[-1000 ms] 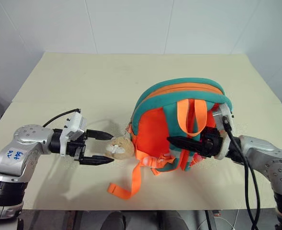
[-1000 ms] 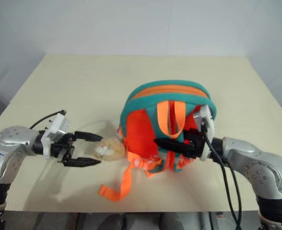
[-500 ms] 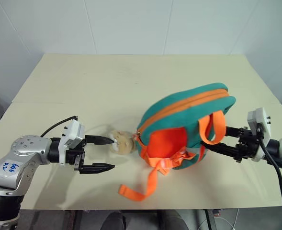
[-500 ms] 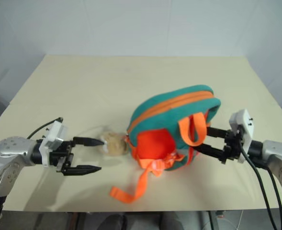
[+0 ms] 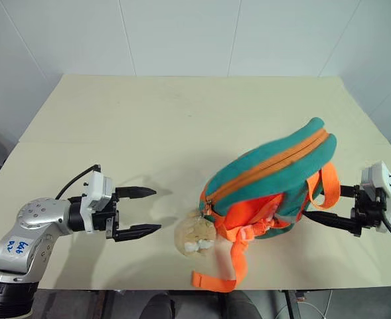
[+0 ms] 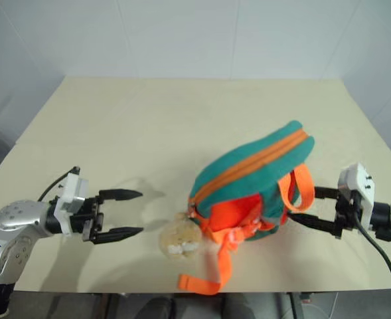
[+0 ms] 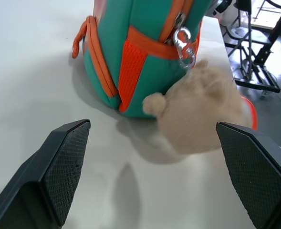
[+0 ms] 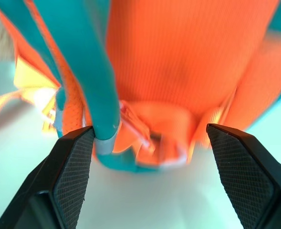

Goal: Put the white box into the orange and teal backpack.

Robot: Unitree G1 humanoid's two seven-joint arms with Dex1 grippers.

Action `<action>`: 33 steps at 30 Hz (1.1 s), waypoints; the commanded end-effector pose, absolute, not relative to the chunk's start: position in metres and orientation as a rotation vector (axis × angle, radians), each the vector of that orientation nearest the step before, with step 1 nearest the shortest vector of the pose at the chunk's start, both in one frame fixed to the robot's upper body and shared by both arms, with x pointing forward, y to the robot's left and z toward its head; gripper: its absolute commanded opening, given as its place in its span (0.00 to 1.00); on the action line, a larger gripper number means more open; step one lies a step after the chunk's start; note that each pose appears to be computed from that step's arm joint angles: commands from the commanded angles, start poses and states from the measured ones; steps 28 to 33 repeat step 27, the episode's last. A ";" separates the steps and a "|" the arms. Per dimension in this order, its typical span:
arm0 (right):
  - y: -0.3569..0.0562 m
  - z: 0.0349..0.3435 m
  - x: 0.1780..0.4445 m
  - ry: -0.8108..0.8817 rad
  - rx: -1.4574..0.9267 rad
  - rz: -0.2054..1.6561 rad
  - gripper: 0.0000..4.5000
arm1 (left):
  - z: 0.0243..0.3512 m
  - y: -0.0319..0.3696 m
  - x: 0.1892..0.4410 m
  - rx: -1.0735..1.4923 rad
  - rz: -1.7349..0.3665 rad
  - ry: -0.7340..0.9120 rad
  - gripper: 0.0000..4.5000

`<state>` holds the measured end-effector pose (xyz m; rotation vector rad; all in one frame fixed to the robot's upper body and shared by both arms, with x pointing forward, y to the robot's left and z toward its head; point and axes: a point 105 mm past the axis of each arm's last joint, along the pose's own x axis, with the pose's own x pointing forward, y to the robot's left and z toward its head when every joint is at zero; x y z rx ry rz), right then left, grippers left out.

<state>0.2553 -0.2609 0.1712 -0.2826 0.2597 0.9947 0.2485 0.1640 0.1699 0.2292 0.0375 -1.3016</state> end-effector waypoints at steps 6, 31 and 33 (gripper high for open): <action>-0.269 0.187 0.252 0.217 -0.345 0.964 0.99 | 0.175 0.161 0.246 0.256 -1.340 -0.037 1.00; -0.284 0.193 0.251 0.170 -0.436 0.941 0.99 | 0.183 0.171 0.257 0.309 -1.309 -0.098 1.00; -0.284 0.193 0.251 0.170 -0.436 0.941 0.99 | 0.183 0.171 0.257 0.309 -1.309 -0.098 1.00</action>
